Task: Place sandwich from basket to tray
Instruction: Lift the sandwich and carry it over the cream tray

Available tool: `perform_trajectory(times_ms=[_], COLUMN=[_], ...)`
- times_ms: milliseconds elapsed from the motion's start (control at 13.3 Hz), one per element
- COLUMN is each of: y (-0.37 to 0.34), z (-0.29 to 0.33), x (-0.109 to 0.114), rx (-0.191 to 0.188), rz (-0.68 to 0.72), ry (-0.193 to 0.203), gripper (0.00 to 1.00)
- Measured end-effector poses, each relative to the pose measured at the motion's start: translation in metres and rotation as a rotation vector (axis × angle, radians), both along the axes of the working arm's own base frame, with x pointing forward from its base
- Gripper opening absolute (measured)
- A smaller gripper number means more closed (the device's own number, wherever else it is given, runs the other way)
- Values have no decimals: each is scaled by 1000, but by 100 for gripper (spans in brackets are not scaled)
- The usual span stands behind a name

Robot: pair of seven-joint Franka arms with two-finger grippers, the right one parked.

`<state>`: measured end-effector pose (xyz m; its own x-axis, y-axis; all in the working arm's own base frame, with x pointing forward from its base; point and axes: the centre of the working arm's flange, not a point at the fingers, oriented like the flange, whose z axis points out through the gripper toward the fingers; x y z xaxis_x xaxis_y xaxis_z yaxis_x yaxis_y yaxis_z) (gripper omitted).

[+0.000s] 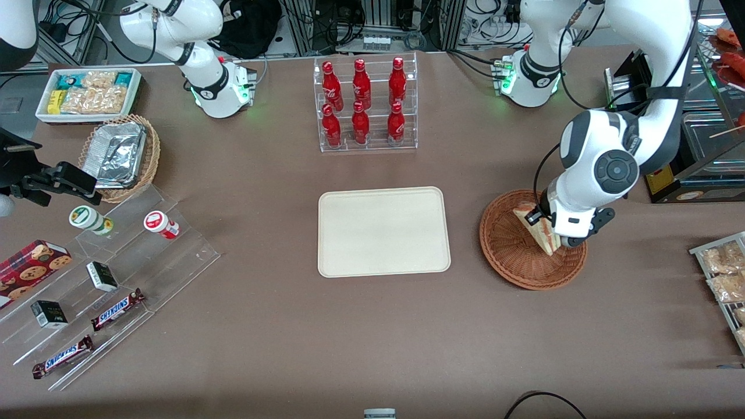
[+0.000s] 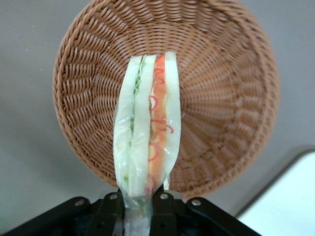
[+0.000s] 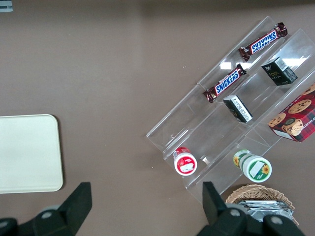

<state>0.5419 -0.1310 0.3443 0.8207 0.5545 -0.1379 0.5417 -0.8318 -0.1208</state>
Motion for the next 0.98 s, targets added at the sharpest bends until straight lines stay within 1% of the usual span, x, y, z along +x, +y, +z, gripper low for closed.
perform_trajectory(times_ms=[75, 226, 301, 526, 602, 677, 827, 902, 977], y=[-17, -58, -79, -146, -170, -194, -237, -258, -276], z=[4, 2, 1, 0, 1, 2, -5, -11, -18], x=[-1, -9, -11, -20, -22, -22, -22, -23, -24], rx=[-4, -1, -6, -51, -67, -73, -58, -57, -66], rz=[-40, -156, -217, -357, -384, -399, -404, -404, -407], ry=[-3, -4, -7, -12, -17, -27, -50, -55, -54], gripper=[14, 14, 14, 13, 13, 13, 13, 13, 13])
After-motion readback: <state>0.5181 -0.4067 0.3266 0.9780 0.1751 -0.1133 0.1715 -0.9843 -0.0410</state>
